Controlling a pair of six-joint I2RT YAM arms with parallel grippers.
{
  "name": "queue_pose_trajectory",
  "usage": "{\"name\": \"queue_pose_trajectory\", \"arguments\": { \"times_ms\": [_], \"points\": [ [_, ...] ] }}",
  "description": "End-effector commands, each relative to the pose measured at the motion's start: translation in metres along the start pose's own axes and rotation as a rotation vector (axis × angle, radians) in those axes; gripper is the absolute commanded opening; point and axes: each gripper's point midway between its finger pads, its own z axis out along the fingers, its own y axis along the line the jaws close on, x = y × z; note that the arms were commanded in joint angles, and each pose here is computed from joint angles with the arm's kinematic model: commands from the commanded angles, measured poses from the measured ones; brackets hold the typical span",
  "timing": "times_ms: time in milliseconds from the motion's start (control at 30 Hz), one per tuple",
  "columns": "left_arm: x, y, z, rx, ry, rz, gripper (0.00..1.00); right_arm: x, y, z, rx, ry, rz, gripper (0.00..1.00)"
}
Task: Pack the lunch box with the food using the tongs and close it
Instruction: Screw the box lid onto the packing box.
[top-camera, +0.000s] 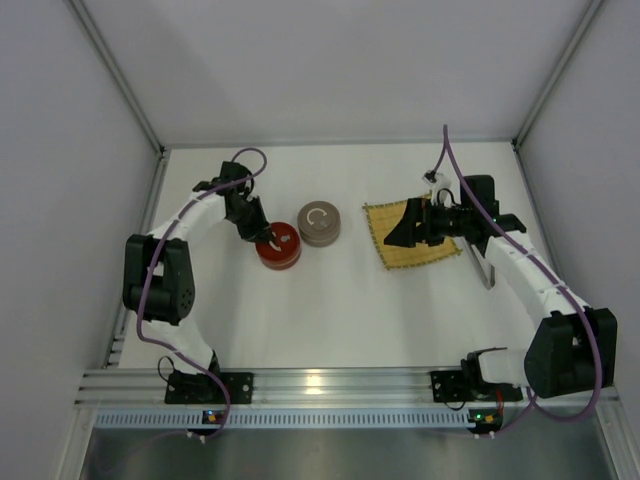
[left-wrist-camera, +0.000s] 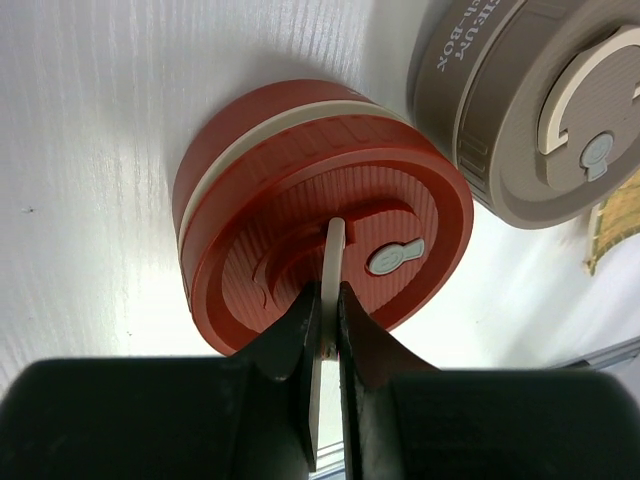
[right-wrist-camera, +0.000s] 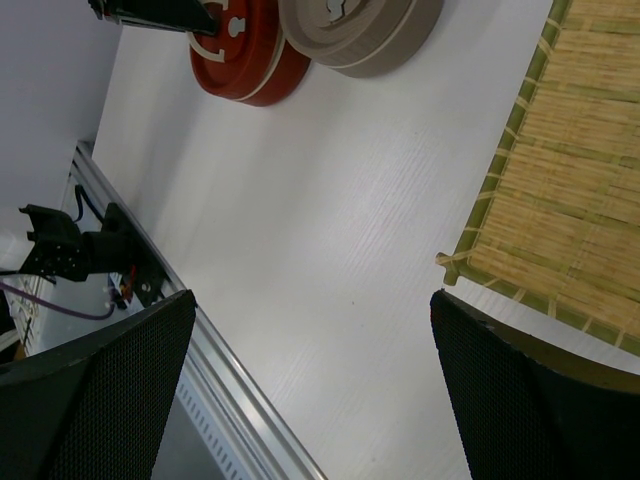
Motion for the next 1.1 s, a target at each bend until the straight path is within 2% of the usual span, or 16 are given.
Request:
{"name": "queue_pose_trajectory", "arguments": {
  "times_ms": [0,400,567,600,733,1067],
  "points": [
    [0.01,0.023,0.003,-0.138,0.01,0.071,0.0,-0.011,-0.002,-0.002,-0.006,-0.039,-0.031,0.99],
    [0.015,0.03,0.006,-0.27,0.009,0.234,0.0,-0.01,-0.002,-0.002,-0.01,-0.036,-0.033,0.99],
    [0.023,0.029,0.008,-0.299,0.038,0.356,0.0,-0.01,-0.001,-0.003,-0.012,-0.036,-0.035,0.99],
    [0.018,0.034,0.005,-0.353,0.019,0.384,0.0,-0.01,-0.001,-0.003,-0.012,-0.036,-0.035,0.99],
    [0.027,0.038,0.005,-0.428,0.063,0.528,0.0,-0.011,0.0,-0.003,-0.015,-0.037,-0.037,0.99],
    [0.045,0.052,0.013,-0.532,0.166,0.727,0.0,-0.011,0.001,-0.004,-0.023,-0.037,-0.038,0.99]
  ]
}}
